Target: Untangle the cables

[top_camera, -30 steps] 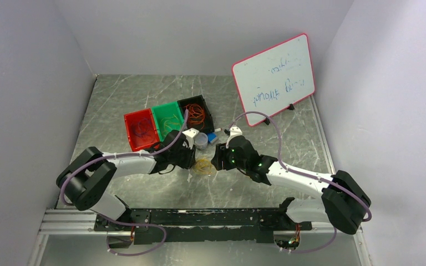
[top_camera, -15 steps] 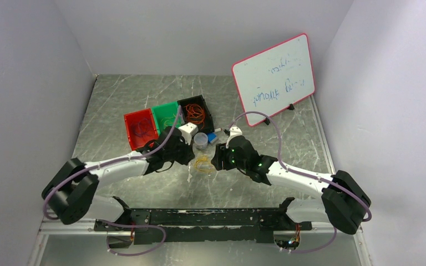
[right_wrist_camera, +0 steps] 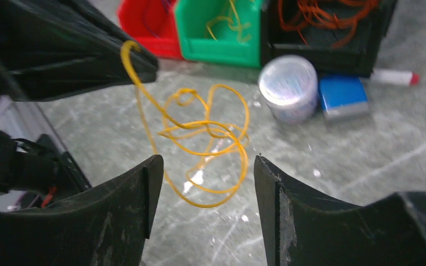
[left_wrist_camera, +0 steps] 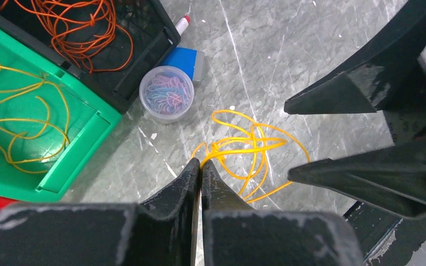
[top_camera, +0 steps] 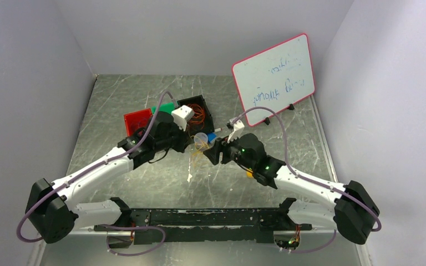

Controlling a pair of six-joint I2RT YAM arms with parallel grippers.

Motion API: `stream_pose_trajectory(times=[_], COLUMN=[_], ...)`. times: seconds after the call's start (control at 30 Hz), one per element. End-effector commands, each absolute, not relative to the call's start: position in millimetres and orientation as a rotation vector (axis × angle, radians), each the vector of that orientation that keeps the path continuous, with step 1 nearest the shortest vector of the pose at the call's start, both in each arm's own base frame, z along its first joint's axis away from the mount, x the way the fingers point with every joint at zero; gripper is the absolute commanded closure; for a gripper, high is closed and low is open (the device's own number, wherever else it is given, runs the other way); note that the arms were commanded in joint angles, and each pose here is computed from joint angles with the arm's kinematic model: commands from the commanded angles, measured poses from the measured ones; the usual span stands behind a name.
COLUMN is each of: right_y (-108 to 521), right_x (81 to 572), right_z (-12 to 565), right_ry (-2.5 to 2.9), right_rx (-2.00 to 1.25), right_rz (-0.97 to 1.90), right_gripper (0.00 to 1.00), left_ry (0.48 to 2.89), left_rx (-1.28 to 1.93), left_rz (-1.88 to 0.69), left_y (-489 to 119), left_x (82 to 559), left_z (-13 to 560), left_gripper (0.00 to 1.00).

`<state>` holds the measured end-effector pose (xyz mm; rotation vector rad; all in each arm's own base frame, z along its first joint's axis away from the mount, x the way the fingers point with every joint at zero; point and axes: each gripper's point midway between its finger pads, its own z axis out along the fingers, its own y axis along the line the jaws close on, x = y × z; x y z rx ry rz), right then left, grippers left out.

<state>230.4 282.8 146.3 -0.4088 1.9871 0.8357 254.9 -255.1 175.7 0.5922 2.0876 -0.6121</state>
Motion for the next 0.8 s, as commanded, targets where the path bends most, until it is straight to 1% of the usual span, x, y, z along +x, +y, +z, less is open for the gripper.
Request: stream_pose_trajectory(times=[0.0,0.07,0.13,0.3,0.5,0.67,0.77], right_y=[295.6,295.9,298.1,310.4,317.6,296.6,282.2], right_x=[229.2,232.1,237.0,256.0,284.2,300.7,300.7], right_z=[194.5,200.2,202.2,199.4,177.4,148.4,133.4], right_ry=[1.757,1.730,1.719,1.730,1.814,1.916,1.954], right_rx=[-0.474,-0.464,-0.453,-0.424,-0.313,-0.157,-0.129], right_rz=[0.947,0.947,0.939,0.912,0.835,0.685,0.606], right_gripper=[0.33,0.28,0.25,0.25,0.34,0.45,0.51], left_ry=[2.128,2.126,2.114,2.079,2.031,1.968,1.931], left_rx=[0.617,0.623,0.631,0.674,0.745,0.753,0.713], left_rz=[-0.562,-0.574,-0.600,-0.666,-0.734,-0.739,-0.695], left_y=[-249.9,-252.3,-255.9,-264.3,-269.2,-264.3,-253.3], left_x=[254.1,254.0,252.7,247.1,234.6,229.6,231.9], left_z=[183.2,188.4,194.9,211.7,232.9,267.2,289.9], left_gripper=[0.93,0.93,0.93,0.93,0.93,0.93,0.93])
